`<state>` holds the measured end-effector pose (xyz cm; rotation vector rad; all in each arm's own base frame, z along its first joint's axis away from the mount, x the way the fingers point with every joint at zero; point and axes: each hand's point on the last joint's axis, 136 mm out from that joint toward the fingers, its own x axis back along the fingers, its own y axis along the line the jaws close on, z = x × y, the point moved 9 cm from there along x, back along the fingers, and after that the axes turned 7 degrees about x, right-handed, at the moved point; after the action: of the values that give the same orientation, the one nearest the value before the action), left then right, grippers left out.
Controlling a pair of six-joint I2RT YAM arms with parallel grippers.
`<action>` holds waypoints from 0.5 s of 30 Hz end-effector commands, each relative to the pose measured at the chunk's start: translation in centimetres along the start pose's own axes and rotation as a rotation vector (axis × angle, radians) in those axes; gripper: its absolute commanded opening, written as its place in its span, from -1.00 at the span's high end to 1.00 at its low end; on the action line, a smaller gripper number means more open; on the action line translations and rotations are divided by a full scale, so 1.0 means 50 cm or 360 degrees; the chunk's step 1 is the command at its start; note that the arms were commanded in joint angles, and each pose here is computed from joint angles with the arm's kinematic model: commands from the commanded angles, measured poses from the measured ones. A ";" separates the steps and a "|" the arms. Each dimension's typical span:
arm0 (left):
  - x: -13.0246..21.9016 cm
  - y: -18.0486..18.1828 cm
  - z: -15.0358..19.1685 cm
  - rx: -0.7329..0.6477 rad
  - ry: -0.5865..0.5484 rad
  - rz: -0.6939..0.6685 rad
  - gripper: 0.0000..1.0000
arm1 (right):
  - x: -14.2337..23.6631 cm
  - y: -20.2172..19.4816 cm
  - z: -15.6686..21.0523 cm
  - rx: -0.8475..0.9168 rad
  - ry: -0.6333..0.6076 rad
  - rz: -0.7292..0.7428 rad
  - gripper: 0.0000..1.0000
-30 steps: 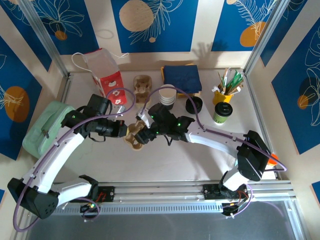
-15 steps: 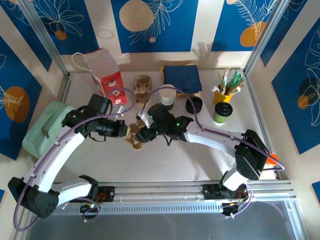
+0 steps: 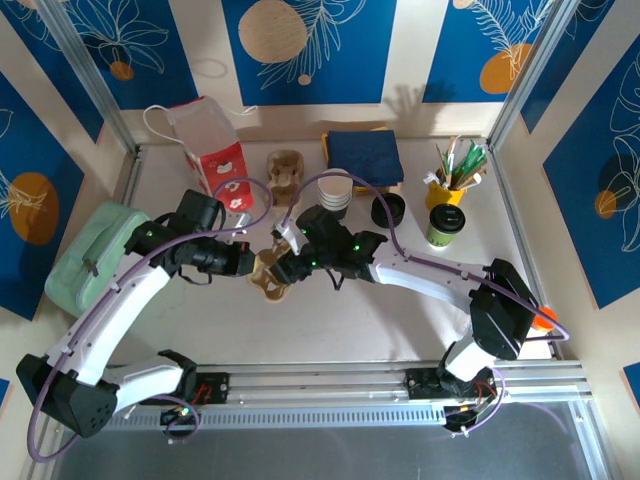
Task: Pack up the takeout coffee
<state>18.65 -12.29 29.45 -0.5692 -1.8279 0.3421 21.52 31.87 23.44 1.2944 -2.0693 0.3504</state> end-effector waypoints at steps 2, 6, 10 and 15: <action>0.011 -0.003 0.000 -0.0033 -0.0044 0.0030 1.00 | -0.003 -0.003 -0.006 0.0001 0.0003 -0.0017 -0.25; 0.012 -0.002 0.001 -0.0032 -0.0046 0.0025 1.00 | -0.007 -0.006 -0.004 0.0001 0.0031 -0.0002 -0.25; 0.012 -0.002 0.001 -0.0031 -0.0043 0.0024 1.00 | -0.007 -0.006 -0.004 -0.0007 0.0030 -0.0013 -0.17; 0.011 -0.001 0.002 -0.0033 -0.0041 0.0021 1.00 | -0.001 -0.003 -0.008 -0.0004 -0.0005 -0.0035 -0.06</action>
<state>18.58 -12.26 29.54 -0.5714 -1.8314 0.3429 21.69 31.91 22.70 1.2828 -2.0457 0.3543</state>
